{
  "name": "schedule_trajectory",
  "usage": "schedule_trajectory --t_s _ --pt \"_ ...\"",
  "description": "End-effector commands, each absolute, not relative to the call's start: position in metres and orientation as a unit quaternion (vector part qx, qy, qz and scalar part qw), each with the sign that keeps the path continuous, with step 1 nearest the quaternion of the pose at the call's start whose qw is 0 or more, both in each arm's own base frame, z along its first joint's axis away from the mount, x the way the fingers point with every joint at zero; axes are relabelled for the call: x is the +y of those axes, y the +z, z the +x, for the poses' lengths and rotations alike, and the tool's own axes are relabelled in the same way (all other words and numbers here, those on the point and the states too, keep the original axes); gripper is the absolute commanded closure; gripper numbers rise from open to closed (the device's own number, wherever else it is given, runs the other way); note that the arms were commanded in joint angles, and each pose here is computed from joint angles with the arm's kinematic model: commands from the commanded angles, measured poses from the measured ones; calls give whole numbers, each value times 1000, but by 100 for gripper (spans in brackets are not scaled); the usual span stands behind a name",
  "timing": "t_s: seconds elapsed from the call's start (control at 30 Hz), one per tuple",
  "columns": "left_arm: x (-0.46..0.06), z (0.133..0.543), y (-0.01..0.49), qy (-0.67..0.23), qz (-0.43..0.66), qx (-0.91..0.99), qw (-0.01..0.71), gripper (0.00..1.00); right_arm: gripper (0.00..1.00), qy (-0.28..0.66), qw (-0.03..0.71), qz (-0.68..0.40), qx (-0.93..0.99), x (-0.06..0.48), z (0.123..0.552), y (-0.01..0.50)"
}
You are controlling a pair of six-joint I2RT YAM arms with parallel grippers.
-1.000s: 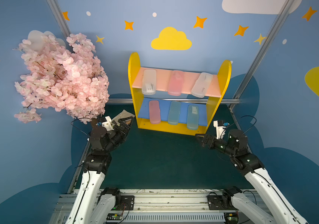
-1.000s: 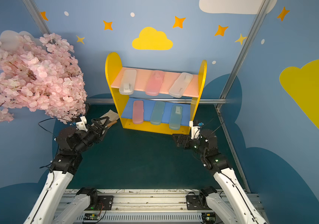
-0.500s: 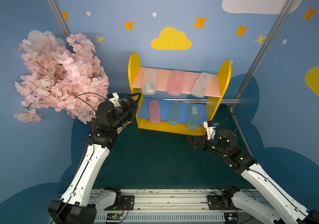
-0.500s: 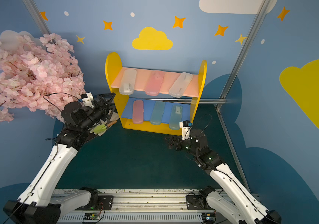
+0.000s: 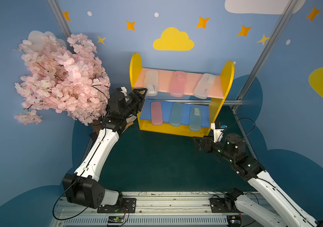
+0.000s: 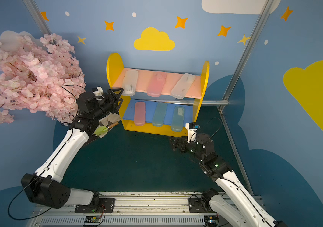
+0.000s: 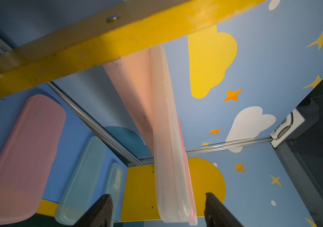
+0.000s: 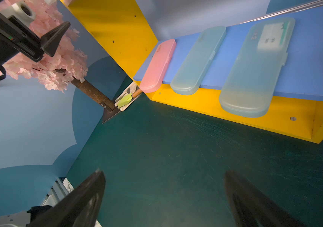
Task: Remove the pencil cases from the shelf
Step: Pick up the pencil case from the shelf.
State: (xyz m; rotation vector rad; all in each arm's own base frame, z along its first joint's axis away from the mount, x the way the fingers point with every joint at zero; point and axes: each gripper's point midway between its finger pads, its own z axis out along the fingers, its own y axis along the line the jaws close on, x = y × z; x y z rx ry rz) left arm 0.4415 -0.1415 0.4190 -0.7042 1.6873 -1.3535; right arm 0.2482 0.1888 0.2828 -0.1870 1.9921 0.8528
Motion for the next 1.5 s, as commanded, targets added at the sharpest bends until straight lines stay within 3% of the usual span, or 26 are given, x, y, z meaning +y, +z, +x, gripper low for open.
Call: schedule_trajectory --t_s 0.0,0.33,1.0,1.2,1.47 --pt "-144 443 444 -554 -261 656 441 29 1 340 486 -75 801 185 250 286" --pt "-154 454 443 -562 -256 658 431 38 1 336 487 -75 803 184 250 283" --pt "-159 446 448 -588 -247 644 423 86 1 331 493 -87 800 182 246 290" --pt "-165 409 464 -616 -211 628 425 93 1 363 503 -101 778 186 235 312" --pt "-177 322 458 -646 -161 620 415 96 1 391 475 -82 784 185 222 333"
